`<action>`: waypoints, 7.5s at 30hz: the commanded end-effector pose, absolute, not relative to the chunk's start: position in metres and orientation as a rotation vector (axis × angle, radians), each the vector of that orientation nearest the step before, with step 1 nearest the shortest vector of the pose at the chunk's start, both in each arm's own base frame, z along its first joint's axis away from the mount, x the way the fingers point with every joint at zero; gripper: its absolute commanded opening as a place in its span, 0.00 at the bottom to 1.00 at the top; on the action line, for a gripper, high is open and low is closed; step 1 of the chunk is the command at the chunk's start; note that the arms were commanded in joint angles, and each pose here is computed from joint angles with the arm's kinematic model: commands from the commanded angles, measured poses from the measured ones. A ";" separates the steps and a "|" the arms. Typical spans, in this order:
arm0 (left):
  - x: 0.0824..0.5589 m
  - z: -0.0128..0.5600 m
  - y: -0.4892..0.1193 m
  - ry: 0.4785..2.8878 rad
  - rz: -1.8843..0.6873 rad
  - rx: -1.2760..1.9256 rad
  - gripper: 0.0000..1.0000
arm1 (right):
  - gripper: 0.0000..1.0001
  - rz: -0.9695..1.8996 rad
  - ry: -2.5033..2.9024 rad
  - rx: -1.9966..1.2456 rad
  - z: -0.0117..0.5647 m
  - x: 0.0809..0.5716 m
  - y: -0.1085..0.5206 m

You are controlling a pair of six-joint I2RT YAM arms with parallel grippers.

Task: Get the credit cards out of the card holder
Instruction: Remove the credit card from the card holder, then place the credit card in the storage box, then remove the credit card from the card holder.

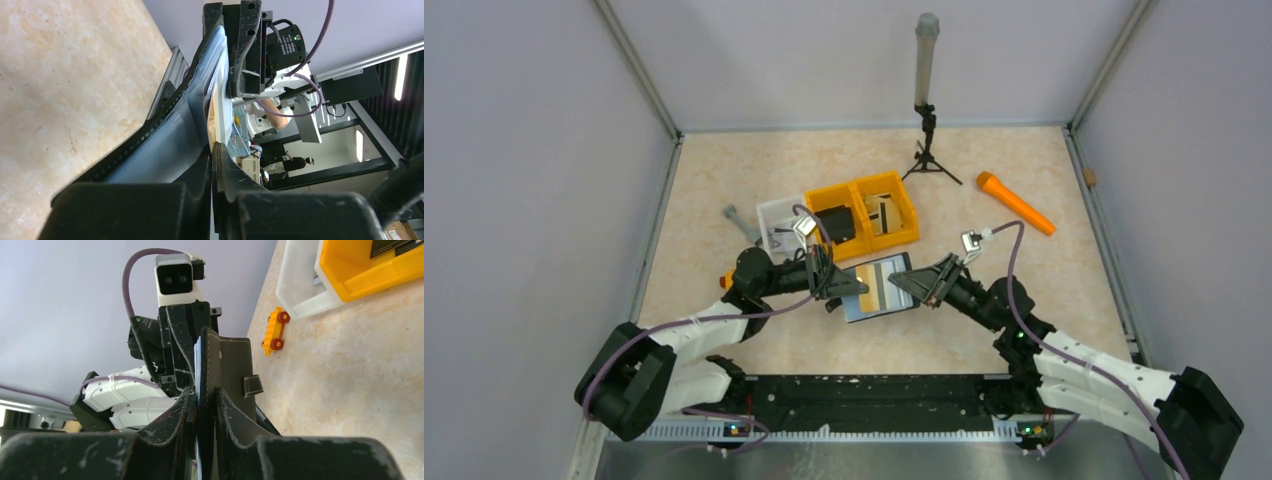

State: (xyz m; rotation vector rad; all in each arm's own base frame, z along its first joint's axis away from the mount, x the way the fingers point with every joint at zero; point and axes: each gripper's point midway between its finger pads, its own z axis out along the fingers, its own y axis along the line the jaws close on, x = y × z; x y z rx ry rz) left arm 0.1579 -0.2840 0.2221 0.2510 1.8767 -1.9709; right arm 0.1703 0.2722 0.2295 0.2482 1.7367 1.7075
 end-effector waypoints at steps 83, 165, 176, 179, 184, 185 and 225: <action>0.422 0.162 -0.361 1.989 0.465 1.045 0.56 | 0.00 0.437 1.403 0.430 0.337 0.176 0.014; 0.172 0.256 -0.277 1.582 -1.701 0.496 0.00 | 0.55 1.412 1.615 0.028 0.247 0.173 0.240; 0.158 0.264 -0.269 1.572 -1.676 0.533 0.00 | 0.84 1.215 1.662 0.098 0.227 0.186 0.214; 0.154 0.269 -0.268 1.561 -1.682 0.543 0.00 | 0.84 1.293 1.641 0.050 0.230 0.178 0.224; 0.151 0.272 -0.268 1.560 -1.699 0.549 0.00 | 0.77 1.477 1.553 -0.110 0.251 0.155 0.246; 0.151 0.272 -0.268 1.560 -1.700 0.548 0.00 | 0.72 1.502 1.543 -0.131 0.254 0.151 0.249; 0.155 0.277 -0.270 1.557 -1.716 0.527 0.00 | 0.19 1.590 1.514 -0.271 0.259 0.133 0.260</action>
